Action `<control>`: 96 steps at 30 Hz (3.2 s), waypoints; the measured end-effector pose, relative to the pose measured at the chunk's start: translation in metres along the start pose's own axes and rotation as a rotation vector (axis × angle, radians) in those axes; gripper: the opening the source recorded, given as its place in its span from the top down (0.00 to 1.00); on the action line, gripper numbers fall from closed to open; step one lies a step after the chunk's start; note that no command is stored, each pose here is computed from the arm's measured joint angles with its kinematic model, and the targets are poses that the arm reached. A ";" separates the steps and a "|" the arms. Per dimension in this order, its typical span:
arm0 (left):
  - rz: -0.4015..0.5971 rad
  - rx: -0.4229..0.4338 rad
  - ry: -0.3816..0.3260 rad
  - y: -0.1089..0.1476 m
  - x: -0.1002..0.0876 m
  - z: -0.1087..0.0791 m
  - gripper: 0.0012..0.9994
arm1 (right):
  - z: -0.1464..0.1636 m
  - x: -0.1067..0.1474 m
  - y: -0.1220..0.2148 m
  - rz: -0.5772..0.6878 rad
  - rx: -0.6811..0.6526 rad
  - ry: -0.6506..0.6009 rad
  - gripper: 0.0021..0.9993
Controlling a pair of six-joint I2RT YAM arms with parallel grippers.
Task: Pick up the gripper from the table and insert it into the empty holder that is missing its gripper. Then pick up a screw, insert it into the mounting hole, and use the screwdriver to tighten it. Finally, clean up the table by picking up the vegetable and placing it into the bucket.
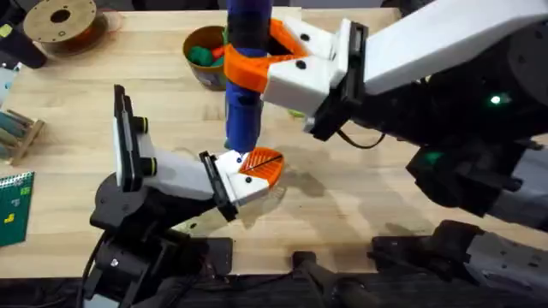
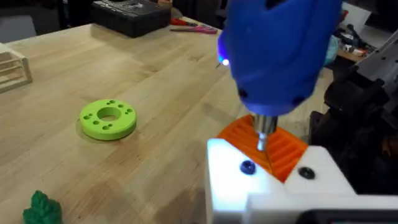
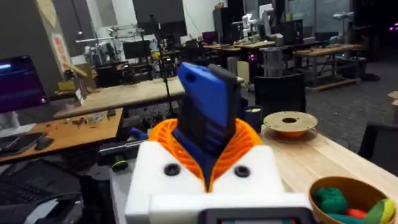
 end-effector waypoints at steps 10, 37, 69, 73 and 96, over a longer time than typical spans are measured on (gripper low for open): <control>0.000 0.000 0.000 0.000 0.000 0.000 0.99 | 0.000 0.007 -0.003 0.013 -0.004 -0.009 0.97; 0.000 0.000 0.000 0.000 0.000 0.000 0.99 | -0.003 0.012 -0.007 0.008 -0.005 -0.006 0.97; 0.000 0.000 0.000 0.000 0.000 0.000 0.99 | -0.003 0.012 -0.007 0.008 -0.005 -0.027 0.97; 0.000 0.000 0.000 0.000 0.000 0.000 0.99 | -0.003 0.012 -0.007 0.008 -0.005 -0.023 0.97; 0.001 0.003 0.001 0.000 0.000 0.000 0.99 | -0.005 0.017 -0.007 0.034 0.007 -0.018 0.97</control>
Point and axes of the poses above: each hand's point on the last joint's axis, 136 mm out from that joint toward the fingers, its own y axis back along the fingers, its own z axis along the line the jaws close on, x = y × z, the point moved 8 cm from there along y, back along the fingers, and after that the axes turned 5 degrees about y, right-handed, at the moved point
